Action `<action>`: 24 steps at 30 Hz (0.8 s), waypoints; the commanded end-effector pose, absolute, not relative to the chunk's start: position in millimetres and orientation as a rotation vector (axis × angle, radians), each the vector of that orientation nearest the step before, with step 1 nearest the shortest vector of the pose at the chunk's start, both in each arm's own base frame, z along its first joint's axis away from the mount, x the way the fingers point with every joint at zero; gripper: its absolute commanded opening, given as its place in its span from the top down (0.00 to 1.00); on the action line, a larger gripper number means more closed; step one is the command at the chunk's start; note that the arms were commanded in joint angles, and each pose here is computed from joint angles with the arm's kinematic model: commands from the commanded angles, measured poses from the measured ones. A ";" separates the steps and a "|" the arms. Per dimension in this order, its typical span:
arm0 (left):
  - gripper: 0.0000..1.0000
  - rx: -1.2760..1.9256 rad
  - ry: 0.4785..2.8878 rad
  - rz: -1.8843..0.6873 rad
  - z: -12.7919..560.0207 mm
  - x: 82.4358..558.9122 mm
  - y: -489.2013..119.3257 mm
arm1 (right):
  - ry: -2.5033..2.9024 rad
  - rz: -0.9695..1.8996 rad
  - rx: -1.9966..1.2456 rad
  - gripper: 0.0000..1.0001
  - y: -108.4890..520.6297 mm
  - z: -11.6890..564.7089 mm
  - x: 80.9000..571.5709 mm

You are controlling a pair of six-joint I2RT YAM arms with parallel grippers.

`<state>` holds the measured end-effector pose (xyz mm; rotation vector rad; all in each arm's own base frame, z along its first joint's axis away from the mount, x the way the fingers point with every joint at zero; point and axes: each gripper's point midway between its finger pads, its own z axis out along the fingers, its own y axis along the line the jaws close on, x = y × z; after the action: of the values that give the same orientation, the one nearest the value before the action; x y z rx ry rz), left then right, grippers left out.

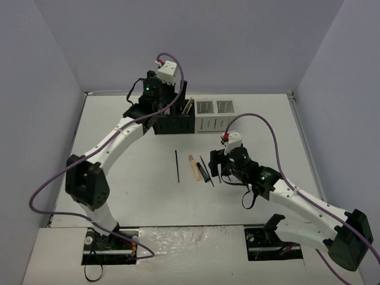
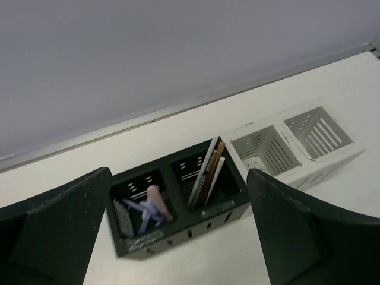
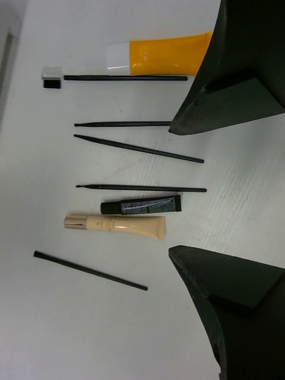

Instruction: Organize the makeup

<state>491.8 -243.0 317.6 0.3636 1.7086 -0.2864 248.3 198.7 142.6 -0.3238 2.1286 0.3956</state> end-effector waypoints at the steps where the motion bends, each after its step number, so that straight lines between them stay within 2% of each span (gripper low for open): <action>1: 0.03 0.174 1.709 -0.208 386.3 413.0 -169.7 | 2.168 0.375 -0.246 0.35 200.1 133.6 259.4; 5: 0.03 0.128 1.825 -0.153 360.0 362.6 -132.8 | 2.221 0.336 -0.209 0.43 192.9 116.2 264.5; 11: 0.03 0.095 1.984 -0.165 284.3 286.9 -100.5 | 2.278 0.302 -0.130 0.46 179.9 100.6 275.0; 16: 0.03 0.063 2.041 -0.163 253.6 252.8 -84.1 | 2.292 0.278 -0.082 0.46 170.1 97.4 280.1; 24: 0.03 0.013 2.062 -0.164 230.5 235.8 -74.6 | 2.359 0.241 -0.106 0.51 175.1 87.5 288.5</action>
<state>233.5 -76.7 212.8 0.0910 2.1310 -0.1345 271.9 164.0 73.4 -0.1236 2.3781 0.2249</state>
